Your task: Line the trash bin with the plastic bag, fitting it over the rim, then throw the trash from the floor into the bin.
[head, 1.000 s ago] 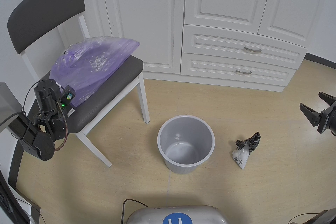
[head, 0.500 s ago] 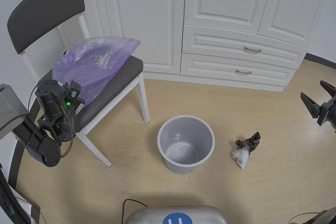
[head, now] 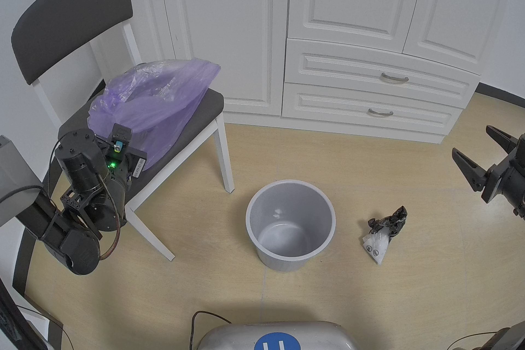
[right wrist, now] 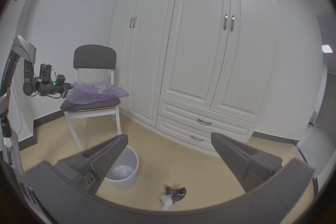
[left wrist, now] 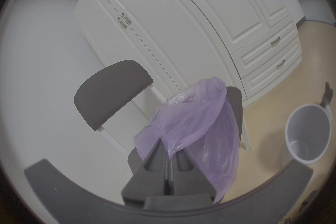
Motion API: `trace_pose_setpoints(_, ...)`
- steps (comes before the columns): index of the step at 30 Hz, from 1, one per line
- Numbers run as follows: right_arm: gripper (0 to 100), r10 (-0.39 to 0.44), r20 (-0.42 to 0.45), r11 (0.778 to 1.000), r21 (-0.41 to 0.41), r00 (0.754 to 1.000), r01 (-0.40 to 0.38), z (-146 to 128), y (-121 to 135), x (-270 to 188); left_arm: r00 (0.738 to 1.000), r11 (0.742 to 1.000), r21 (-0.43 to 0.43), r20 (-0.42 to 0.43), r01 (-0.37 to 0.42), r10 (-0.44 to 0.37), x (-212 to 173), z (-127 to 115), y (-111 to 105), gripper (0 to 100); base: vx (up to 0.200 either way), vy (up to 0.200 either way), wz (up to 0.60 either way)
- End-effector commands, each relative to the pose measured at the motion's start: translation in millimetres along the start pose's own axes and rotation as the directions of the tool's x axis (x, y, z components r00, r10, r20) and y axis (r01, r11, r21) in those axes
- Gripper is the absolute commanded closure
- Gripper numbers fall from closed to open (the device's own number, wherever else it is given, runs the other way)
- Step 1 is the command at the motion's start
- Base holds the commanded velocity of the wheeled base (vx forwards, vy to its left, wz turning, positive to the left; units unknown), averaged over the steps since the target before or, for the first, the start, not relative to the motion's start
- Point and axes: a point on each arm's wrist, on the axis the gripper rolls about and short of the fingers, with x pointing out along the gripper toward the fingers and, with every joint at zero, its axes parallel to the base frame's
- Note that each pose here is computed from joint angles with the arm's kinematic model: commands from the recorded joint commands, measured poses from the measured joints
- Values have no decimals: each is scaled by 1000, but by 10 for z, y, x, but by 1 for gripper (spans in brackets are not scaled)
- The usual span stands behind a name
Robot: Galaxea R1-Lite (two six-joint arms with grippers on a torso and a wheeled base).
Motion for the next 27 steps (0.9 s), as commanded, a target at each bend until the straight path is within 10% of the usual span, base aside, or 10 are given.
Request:
trace_pose_setpoints(1,0,22,-23,999,37,999,-22,184,287,99,996,996,-79,87,27,-20,-60,267,-79,100,0,0,0)
trace_pose_setpoints(18,0,173,-91,968,201,981,-152,98,628,276,968,942,-253,176,220,-179,-264,495,-625,100,0,0,0)
trace_pose_setpoints(27,0,250,-107,956,188,962,-227,69,833,248,958,924,-289,214,251,-193,-502,597,-439,100,0,0,0)
